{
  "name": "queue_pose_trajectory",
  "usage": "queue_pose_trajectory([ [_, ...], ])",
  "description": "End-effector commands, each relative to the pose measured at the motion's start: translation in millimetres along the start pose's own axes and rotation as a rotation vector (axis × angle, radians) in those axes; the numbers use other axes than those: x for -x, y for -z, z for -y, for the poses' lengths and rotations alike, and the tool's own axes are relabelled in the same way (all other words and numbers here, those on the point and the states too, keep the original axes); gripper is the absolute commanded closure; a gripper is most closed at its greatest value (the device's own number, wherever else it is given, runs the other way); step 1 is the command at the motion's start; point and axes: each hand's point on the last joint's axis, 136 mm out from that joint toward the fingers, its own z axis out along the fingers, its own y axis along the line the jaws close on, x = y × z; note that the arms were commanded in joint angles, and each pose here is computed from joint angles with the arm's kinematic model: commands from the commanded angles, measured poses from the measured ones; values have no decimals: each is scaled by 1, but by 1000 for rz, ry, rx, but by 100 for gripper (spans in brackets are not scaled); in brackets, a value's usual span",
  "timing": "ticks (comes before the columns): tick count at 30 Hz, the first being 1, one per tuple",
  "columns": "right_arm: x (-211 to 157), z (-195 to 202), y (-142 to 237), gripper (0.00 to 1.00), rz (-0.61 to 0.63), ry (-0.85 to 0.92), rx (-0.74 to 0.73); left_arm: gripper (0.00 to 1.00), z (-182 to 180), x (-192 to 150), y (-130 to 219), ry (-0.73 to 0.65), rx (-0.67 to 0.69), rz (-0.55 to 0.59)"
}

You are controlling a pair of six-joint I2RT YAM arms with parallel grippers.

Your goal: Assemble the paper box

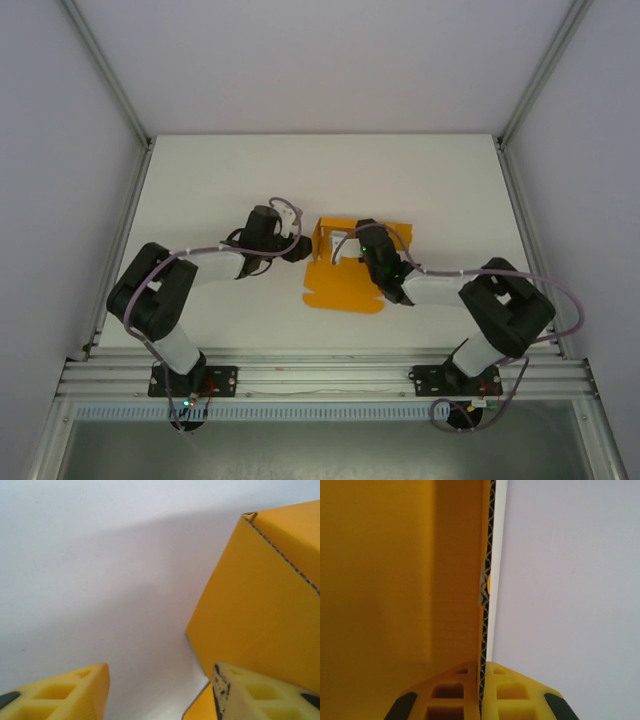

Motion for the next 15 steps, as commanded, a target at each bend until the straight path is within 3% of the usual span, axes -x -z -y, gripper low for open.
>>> queue_pose_trajectory([
  [1,3,16,-11,100,14,58,-47,42,-16,13,7,20,67,31],
  [6,11,40,-20,100,55,36,-142,40,-9,27,9,29,-11,87],
  [15,16,16,-29,100,80,32,-177,39,-3,17,-4,-23,-69,66],
])
